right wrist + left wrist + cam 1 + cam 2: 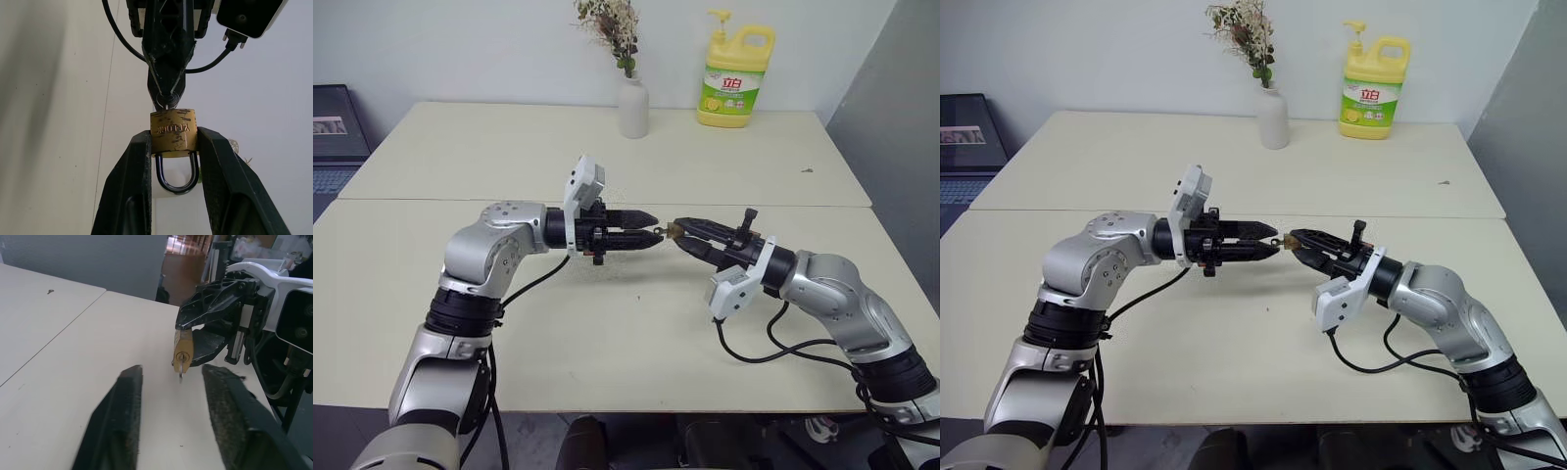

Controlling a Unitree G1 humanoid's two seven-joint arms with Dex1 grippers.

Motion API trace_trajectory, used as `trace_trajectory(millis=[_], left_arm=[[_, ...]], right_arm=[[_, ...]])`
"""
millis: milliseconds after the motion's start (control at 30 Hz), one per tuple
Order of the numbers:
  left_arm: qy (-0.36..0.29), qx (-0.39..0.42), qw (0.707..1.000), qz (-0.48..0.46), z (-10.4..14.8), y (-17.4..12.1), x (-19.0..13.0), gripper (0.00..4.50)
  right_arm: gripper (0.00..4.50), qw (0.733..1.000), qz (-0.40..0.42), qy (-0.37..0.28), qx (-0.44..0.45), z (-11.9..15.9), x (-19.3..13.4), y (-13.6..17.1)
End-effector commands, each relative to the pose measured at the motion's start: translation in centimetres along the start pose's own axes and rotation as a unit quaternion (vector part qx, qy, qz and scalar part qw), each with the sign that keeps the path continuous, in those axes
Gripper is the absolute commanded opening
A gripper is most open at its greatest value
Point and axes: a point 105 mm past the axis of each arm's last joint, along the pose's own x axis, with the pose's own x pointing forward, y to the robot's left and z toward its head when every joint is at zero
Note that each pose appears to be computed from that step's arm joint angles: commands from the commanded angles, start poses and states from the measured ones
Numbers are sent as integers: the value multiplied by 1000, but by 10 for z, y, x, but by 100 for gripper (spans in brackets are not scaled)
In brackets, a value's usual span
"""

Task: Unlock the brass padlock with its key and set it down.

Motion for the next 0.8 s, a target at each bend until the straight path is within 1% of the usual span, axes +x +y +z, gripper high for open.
trace_trajectory(millis=[33, 100, 133, 367, 500, 633, 800], left_arm=[[-14, 20, 1000, -10, 14, -2, -1, 86], [-12, 21, 1000, -14, 13, -4, 0, 19], [-11, 21, 1000, -16, 13, -5, 0, 0], [-8, 26, 999, -23, 12, -8, 3, 0], [-2, 48, 998, -28, 11, -11, 5, 0], [11, 117, 993, -33, 9, -17, 6, 0], [13, 197, 980, -23, 10, -19, 8, 0]], right_arm=[[93, 1000, -23, -15, -14, 8, 1, -16], [93, 1000, -22, -15, -14, 8, 0, -15], [93, 1000, -21, -15, -13, 8, 0, -15], [93, 1000, -21, -16, -11, 9, 1, -15], [93, 1000, -20, -17, -5, 9, 1, -15], [93, 999, -23, -14, 17, 8, 1, -15], [93, 999, -28, -13, 34, 9, 1, -16]])
